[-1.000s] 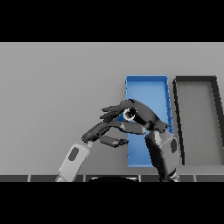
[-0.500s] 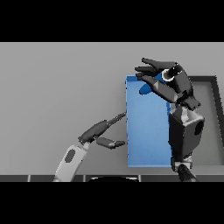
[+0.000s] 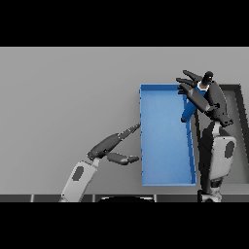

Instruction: Pick up the blue pipe and place it into the blue bin.

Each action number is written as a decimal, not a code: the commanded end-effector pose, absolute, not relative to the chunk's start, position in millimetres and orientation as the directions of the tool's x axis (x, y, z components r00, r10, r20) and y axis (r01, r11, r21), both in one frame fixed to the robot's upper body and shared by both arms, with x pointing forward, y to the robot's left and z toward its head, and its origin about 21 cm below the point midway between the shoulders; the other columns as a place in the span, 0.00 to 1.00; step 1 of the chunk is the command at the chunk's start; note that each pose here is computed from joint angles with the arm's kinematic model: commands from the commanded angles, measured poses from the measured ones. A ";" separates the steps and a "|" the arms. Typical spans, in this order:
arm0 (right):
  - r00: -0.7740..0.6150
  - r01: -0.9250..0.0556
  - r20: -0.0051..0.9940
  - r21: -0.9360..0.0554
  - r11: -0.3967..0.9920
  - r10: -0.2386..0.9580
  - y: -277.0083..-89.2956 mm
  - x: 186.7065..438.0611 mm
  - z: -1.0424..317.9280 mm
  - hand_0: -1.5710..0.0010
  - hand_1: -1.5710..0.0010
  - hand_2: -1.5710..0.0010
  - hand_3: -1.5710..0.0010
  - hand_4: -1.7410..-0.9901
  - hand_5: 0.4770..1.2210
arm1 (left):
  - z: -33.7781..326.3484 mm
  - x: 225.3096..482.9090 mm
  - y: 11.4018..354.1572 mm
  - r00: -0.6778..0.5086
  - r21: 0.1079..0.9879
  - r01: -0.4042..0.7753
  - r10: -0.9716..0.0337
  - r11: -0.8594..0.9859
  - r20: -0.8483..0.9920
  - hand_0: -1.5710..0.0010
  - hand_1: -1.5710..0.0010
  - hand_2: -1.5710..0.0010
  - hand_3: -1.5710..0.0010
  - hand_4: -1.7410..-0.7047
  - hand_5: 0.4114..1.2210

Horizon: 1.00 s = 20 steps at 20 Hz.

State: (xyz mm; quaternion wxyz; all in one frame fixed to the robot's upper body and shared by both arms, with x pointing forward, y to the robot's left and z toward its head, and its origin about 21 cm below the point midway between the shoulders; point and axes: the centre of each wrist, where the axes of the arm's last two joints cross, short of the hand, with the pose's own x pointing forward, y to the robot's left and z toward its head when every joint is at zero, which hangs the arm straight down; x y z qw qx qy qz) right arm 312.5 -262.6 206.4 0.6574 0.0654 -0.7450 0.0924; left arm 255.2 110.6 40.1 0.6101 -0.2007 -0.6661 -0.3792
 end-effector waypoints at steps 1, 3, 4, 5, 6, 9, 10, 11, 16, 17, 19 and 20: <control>-0.085 -0.205 0.996 -0.046 0.978 0.029 -263.6 308.4 193.0 0.00 0.00 0.00 0.00 0.32 1.00 | 40.6 255.7 111.1 -0.181 0.265 0.728 -0.196 0.632 0.964 1.00 1.00 1.00 1.00 0.78 0.06; -0.007 -0.163 0.999 -0.047 0.986 0.047 -269.0 304.2 172.0 0.00 0.00 0.00 0.00 0.32 1.00 | 41.5 255.9 114.5 -0.188 0.272 0.724 -0.198 0.634 0.962 1.00 1.00 1.00 1.00 0.78 0.06; 0.035 -0.138 0.998 -0.051 0.989 0.056 -269.0 299.9 160.1 0.00 0.00 0.00 0.00 0.32 1.00 | 42.9 256.6 114.6 -0.196 0.277 0.719 -0.196 0.637 0.961 1.00 1.00 1.00 1.00 0.79 0.06; 0.082 -0.102 0.995 -0.049 0.994 0.057 -275.2 300.3 150.5 0.00 0.00 0.00 0.00 0.32 1.00 | 43.5 257.6 115.1 -0.198 0.278 0.716 -0.196 0.640 0.960 1.00 1.00 1.00 1.00 0.79 0.06; 0.123 -0.088 0.991 -0.043 0.995 0.053 -274.7 297.8 139.9 0.00 0.00 0.00 0.00 0.32 1.00 | 42.7 258.5 114.6 -0.195 0.282 0.714 -0.205 0.641 0.959 1.00 1.00 1.00 1.00 0.78 0.07; 0.231 -0.047 0.973 -0.020 0.999 0.030 -273.4 294.0 116.0 0.00 0.00 0.00 0.00 0.32 1.00 | 41.9 260.4 114.4 -0.204 0.290 0.711 -0.206 0.641 0.957 1.00 1.00 1.00 1.00 0.78 0.07; 0.265 -0.044 0.964 -0.011 0.999 0.022 -275.2 292.2 109.2 0.00 0.00 0.00 0.00 0.32 1.00 | 42.4 261.2 116.3 -0.212 0.296 0.708 -0.207 0.642 0.955 1.00 1.00 1.00 1.00 0.79 0.08; 0.299 -0.041 0.954 -0.005 0.999 0.017 -273.0 290.7 102.8 0.00 0.00 0.00 0.00 0.32 1.00 | 42.5 260.4 111.5 -0.206 0.294 0.710 -0.211 0.640 0.956 1.00 1.00 1.00 1.00 0.79 0.08; 0.454 -0.015 0.891 0.013 1.000 -0.005 -269.6 287.0 84.0 0.00 0.00 0.00 0.67 0.11 1.00 | 43.4 263.2 113.9 -0.216 0.303 0.701 -0.212 0.645 0.953 1.00 1.00 1.00 1.00 0.79 0.09; 0.500 -0.009 0.866 0.033 0.999 -0.024 -267.5 286.7 79.8 0.00 0.00 0.00 0.74 0.09 0.93 | 42.9 260.6 111.3 -0.218 0.301 0.704 -0.207 0.643 0.954 1.00 1.00 1.00 1.00 0.79 0.10; 0.553 0.011 0.832 0.046 0.999 -0.044 -265.3 288.3 78.7 0.14 0.18 0.21 0.77 0.25 0.91 | 41.0 260.6 114.4 -0.216 0.300 0.707 -0.209 0.640 0.954 1.00 1.00 1.00 1.00 0.79 0.10; 0.573 0.033 0.817 0.054 0.998 -0.063 -265.2 290.2 79.0 0.31 0.35 0.37 0.81 0.36 0.90 | 40.3 259.8 115.2 -0.212 0.296 0.708 -0.208 0.641 0.955 1.00 1.00 1.00 1.00 0.79 0.10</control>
